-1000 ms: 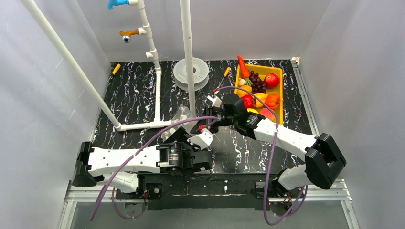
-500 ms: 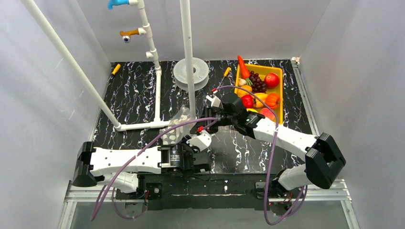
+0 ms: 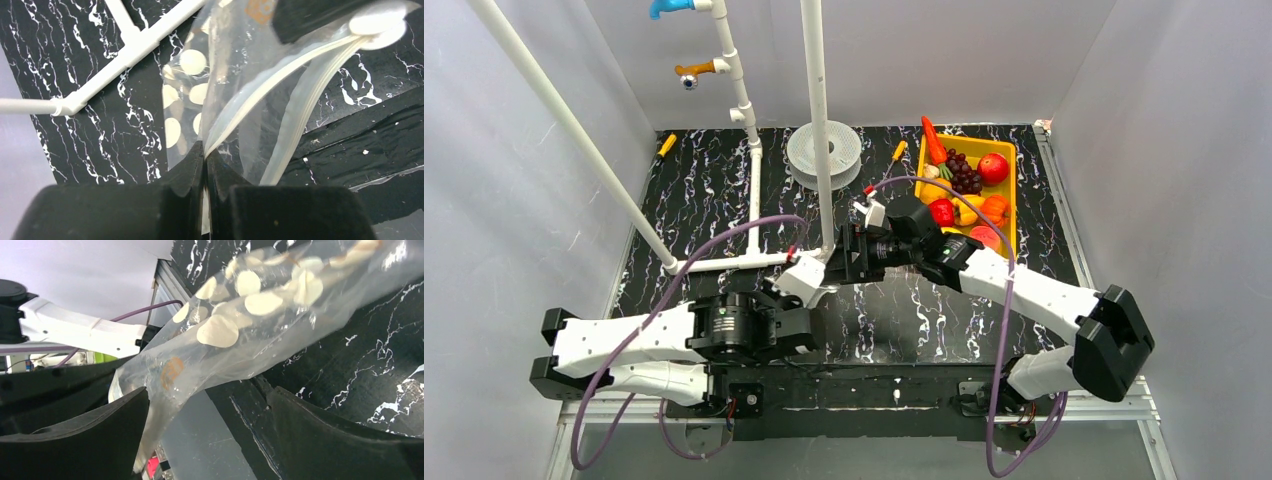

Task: Place the food in the zip-top bag and seal the zipper
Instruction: Open the zipper of the food storage bag at the center of the board.

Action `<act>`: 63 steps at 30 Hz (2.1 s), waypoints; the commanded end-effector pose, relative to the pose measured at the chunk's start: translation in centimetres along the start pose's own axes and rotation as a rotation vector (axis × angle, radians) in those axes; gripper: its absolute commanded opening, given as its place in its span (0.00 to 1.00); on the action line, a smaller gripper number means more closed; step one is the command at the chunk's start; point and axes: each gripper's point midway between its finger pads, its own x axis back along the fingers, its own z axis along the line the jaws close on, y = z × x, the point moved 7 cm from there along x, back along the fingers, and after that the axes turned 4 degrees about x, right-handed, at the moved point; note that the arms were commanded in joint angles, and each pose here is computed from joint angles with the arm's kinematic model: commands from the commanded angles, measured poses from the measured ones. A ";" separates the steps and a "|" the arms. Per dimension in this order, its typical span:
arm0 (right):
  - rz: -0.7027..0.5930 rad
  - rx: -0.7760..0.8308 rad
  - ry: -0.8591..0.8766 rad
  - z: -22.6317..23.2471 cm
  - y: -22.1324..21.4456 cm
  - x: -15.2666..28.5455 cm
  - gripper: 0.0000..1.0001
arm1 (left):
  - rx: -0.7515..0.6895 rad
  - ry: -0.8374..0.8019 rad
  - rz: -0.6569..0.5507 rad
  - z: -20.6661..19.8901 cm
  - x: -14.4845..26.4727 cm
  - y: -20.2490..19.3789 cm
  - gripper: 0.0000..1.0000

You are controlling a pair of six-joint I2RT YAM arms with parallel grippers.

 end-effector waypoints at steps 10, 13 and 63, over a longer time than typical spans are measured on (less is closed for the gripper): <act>-0.276 0.181 0.071 4.9 2.4 2.9 0.98 | 0.142 0.137 0.015 8.0 5.0 0.2 0.00; -0.235 0.154 0.042 4.3 2.2 2.3 0.98 | 0.172 0.121 -0.012 8.9 5.7 0.8 0.00; -0.148 0.217 0.099 2.0 -1.0 -2.9 0.01 | 0.285 -0.076 0.232 1.1 -4.8 4.0 0.09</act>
